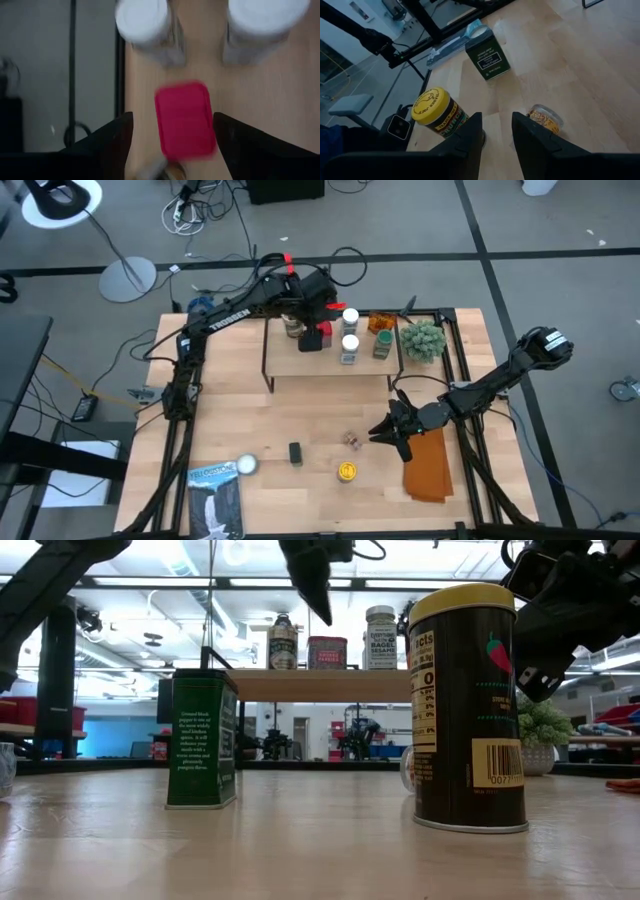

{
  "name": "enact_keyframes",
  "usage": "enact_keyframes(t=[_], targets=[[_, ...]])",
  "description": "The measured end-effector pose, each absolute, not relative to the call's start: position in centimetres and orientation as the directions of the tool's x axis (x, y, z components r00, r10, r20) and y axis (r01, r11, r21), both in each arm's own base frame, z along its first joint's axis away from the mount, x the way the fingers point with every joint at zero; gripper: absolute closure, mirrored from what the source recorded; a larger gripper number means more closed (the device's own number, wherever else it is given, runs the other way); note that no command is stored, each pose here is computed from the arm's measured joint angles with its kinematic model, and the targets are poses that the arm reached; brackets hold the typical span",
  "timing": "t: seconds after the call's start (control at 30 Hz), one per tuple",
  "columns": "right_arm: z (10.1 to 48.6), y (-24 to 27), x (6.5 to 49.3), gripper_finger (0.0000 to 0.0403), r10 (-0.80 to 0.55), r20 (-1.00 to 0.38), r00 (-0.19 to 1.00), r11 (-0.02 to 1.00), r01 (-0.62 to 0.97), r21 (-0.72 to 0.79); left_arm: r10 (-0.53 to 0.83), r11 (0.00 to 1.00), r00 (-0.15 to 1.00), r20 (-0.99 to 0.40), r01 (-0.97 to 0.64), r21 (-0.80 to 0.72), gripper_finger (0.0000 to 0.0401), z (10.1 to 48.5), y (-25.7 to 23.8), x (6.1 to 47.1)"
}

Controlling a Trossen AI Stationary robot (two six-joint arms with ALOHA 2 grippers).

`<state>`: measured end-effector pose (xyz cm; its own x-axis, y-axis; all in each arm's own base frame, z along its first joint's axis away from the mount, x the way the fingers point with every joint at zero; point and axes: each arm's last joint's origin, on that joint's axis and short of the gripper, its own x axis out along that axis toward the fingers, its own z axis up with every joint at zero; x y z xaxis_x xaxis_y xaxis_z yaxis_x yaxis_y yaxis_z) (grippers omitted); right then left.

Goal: Shelf spices
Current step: Put the black seasoning can on the shelf

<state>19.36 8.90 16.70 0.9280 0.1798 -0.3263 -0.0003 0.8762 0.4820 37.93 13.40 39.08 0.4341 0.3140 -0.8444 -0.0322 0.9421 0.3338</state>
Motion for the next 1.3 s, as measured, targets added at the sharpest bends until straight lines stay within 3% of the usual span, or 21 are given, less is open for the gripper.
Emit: enact_keyframes(t=[0.3, 0.47, 0.77, 1.0, 1.3], targets=[[16.7, 8.9, 19.4, 0.0296, 0.180, -0.322, 0.929, 0.871, 0.002, 0.492, 0.211, 0.951, 0.306, -0.928, -0.284, 0.122, 0.0121, 39.9, 9.8, 35.4], [16.7, 8.9, 19.4, 0.0296, 0.180, -0.329, 0.927, 0.872, 0.005, 0.489, 0.190, 0.952, 0.374, -0.908, -0.298, 0.077, 0.0121, 41.4, 5.1, 35.1], [16.6, 9.6, 19.0, 0.0296, 0.213, -0.341, 0.916, 0.875, -0.023, 0.483, 0.381, 0.885, 0.469, -0.796, -0.434, 0.168, 0.0121, 42.6, -6.2, 33.8], [16.5, 9.6, 18.9, 0.0296, 0.213, -0.344, 0.915, 0.880, -0.027, 0.475, 0.423, 0.804, 0.412, -0.807, -0.581, 0.126, 0.0121, 38.6, -11.9, 33.2], [16.5, 9.7, 18.9, 0.0296, 0.217, -0.348, 0.912, 0.880, -0.029, 0.474, 0.392, 0.631, 0.237, -0.889, -0.772, 0.073, 0.0121, 33.0, -14.4, 32.4]])
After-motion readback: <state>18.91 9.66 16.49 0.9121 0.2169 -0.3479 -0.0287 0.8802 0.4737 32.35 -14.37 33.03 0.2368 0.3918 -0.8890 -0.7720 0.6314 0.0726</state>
